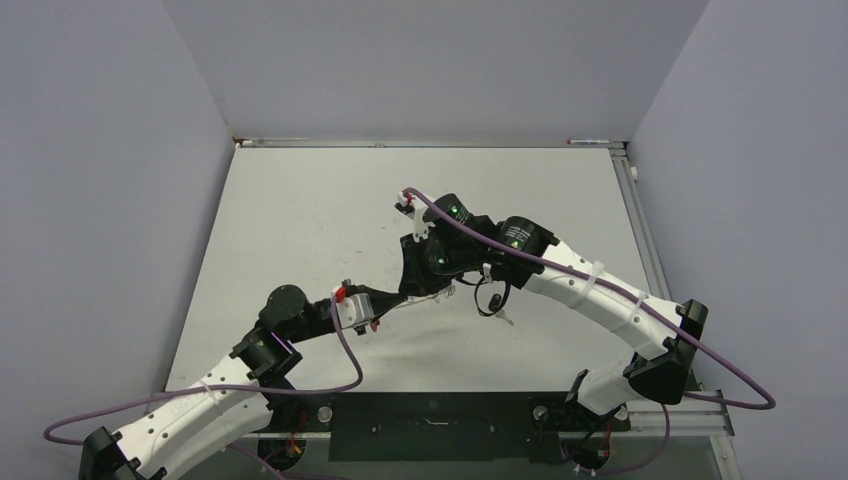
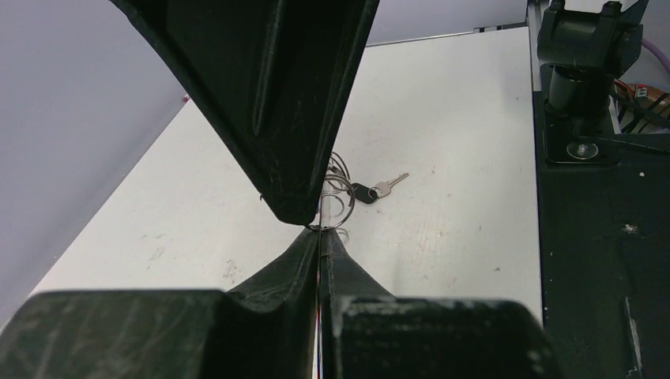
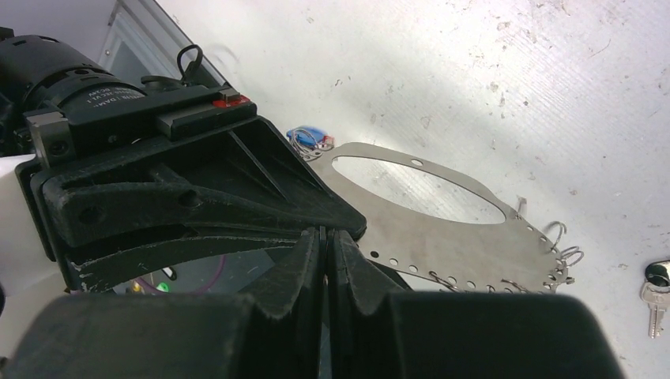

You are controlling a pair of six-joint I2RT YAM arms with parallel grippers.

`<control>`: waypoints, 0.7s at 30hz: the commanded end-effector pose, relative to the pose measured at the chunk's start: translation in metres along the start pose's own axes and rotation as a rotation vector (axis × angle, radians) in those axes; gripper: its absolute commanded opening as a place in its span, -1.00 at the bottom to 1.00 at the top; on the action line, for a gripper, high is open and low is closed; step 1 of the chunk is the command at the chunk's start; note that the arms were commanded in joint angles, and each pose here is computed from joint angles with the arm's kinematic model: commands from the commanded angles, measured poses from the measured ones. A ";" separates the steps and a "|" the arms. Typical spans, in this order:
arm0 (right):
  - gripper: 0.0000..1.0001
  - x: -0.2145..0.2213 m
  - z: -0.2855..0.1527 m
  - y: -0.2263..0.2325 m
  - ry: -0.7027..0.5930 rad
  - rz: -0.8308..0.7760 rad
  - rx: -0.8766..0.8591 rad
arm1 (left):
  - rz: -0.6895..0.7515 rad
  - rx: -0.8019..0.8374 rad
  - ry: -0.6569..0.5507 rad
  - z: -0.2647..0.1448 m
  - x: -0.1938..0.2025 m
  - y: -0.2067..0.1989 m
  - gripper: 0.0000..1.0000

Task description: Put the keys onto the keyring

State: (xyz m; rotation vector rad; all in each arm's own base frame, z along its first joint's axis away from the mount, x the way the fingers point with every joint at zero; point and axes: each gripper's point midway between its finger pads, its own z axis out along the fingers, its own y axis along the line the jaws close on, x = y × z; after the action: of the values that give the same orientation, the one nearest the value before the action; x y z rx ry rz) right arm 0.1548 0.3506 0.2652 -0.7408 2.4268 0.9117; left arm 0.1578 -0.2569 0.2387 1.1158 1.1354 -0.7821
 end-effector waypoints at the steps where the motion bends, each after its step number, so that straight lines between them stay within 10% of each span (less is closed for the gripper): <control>1: -0.86 -0.018 0.000 0.016 -0.052 -0.027 -0.048 | -0.025 0.002 -0.065 0.003 -0.030 0.004 -1.00; 10: 0.43 -0.038 -0.010 0.026 -0.132 -0.047 -0.077 | -0.079 -0.032 -0.153 -0.007 -0.052 0.009 -1.00; 21: 0.54 -0.070 -0.069 0.050 -0.500 -0.162 -0.233 | -0.097 -0.083 -0.250 -0.018 -0.072 0.015 -1.00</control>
State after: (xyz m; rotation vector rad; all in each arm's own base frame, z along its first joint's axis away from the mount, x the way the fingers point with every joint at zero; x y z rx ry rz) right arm 0.1648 0.3635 0.3131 -0.7222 2.1381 1.0563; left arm 0.1510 -0.2443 0.2778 0.9361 1.1192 -0.9013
